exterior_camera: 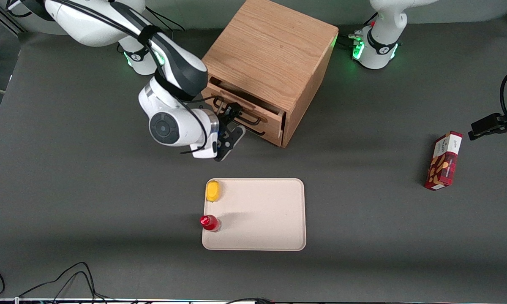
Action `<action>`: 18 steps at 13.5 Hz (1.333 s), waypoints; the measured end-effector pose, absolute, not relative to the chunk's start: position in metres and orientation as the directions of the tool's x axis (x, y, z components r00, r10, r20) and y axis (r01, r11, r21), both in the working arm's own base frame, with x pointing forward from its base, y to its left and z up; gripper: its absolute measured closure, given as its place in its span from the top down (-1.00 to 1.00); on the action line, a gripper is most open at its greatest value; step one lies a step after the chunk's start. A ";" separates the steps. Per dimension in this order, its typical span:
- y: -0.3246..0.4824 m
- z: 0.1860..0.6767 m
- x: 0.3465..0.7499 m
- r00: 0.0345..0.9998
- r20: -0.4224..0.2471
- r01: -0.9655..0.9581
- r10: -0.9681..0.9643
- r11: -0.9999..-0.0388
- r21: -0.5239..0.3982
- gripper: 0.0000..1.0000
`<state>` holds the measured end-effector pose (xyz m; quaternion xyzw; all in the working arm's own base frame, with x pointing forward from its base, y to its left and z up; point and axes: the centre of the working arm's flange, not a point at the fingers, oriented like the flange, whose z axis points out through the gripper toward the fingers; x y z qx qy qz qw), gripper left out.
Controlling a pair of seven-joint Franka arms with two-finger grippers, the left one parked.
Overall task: Open upper drawer
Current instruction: 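Pull the upper drawer outward from the cabinet with the right gripper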
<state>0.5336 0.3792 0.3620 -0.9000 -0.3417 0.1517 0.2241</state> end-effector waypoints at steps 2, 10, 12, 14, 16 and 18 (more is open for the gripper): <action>0.368 0.363 0.549 0.731 -0.114 0.546 0.673 -0.677 -0.494 1.00; 0.330 0.362 0.599 0.757 -0.122 0.515 0.642 -0.700 -0.495 1.00; 0.321 0.361 0.611 0.763 -0.126 0.506 0.634 -0.707 -0.495 1.00; 0.315 0.361 0.621 0.766 -0.118 0.508 0.632 -0.708 -0.491 1.00; 0.308 0.360 0.630 0.770 -0.114 0.507 0.628 -0.710 -0.489 1.00; 0.299 0.361 0.638 0.774 -0.105 0.508 0.624 -0.712 -0.486 1.00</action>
